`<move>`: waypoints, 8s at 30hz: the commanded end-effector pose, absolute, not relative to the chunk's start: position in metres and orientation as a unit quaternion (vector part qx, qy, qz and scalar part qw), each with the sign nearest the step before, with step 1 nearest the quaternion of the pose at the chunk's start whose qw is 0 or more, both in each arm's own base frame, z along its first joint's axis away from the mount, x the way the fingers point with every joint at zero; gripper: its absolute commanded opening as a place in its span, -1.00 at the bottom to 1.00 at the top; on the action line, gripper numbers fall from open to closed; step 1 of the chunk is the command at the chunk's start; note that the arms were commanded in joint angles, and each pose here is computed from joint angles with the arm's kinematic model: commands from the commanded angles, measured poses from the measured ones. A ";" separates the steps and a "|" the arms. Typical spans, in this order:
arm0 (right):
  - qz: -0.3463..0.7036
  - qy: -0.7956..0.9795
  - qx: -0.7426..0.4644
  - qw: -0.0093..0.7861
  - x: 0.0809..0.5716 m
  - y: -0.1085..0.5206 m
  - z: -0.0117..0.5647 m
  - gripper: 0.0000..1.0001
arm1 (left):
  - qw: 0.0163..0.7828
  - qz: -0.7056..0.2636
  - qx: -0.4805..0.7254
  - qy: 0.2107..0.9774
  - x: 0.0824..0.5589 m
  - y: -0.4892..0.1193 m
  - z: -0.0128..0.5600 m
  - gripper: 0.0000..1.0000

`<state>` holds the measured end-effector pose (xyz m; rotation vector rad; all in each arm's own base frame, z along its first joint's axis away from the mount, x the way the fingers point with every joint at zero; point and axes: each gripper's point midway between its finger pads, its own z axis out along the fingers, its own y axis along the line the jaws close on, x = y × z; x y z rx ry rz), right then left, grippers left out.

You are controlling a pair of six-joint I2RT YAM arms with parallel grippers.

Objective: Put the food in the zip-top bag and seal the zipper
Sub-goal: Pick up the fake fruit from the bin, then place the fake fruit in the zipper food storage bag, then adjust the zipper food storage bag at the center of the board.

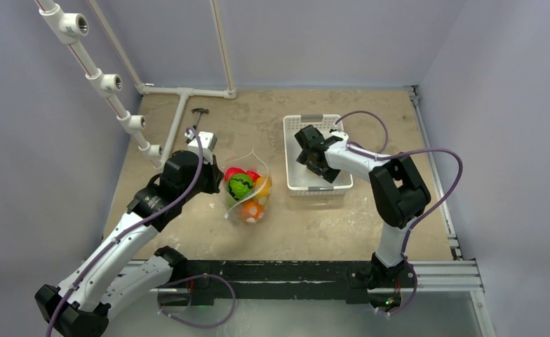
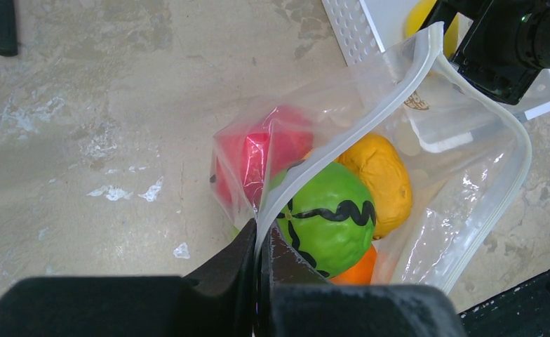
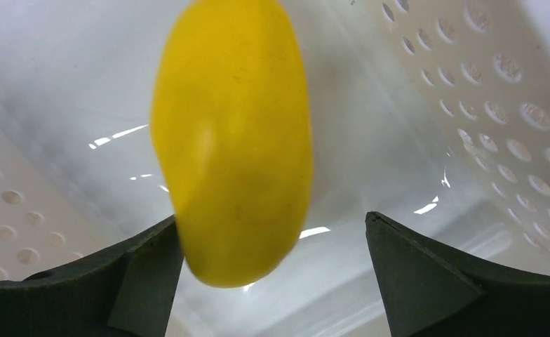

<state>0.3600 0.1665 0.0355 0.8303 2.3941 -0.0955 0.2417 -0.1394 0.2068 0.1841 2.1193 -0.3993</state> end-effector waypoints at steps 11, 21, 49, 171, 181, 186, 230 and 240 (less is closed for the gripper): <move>-0.044 0.882 0.300 0.360 0.392 0.164 0.079 0.98 | 0.480 -0.167 0.076 0.858 0.247 -0.141 0.212 -1.00; -0.080 0.880 0.293 0.364 0.387 0.150 0.068 0.93 | 0.480 -0.167 0.076 0.858 0.247 -0.141 0.211 -1.00; -0.071 0.873 0.292 0.384 0.394 0.138 0.078 -1.00 | 0.475 -0.163 0.075 0.862 0.248 -0.142 0.208 -1.00; 0.241 0.840 -0.306 0.379 0.201 0.405 0.221 -1.00 | 0.475 -0.183 0.092 0.856 0.245 -0.149 0.211 -1.00; 0.203 0.864 -0.274 0.371 0.218 0.414 0.212 -0.85 | 0.480 -0.198 0.102 0.849 0.242 -0.153 0.216 -1.00; 0.192 0.873 -0.232 0.384 0.237 0.406 0.221 -0.77 | 0.482 -0.201 0.104 0.847 0.241 -0.154 0.218 -1.00; 0.272 0.855 -0.077 0.435 0.234 0.350 0.289 0.53 | 0.469 -0.208 0.107 0.852 0.240 -0.158 0.212 -1.00; 0.247 0.878 0.000 0.409 0.229 0.325 0.250 0.13 | 0.467 -0.207 0.108 0.853 0.241 -0.158 0.211 -1.00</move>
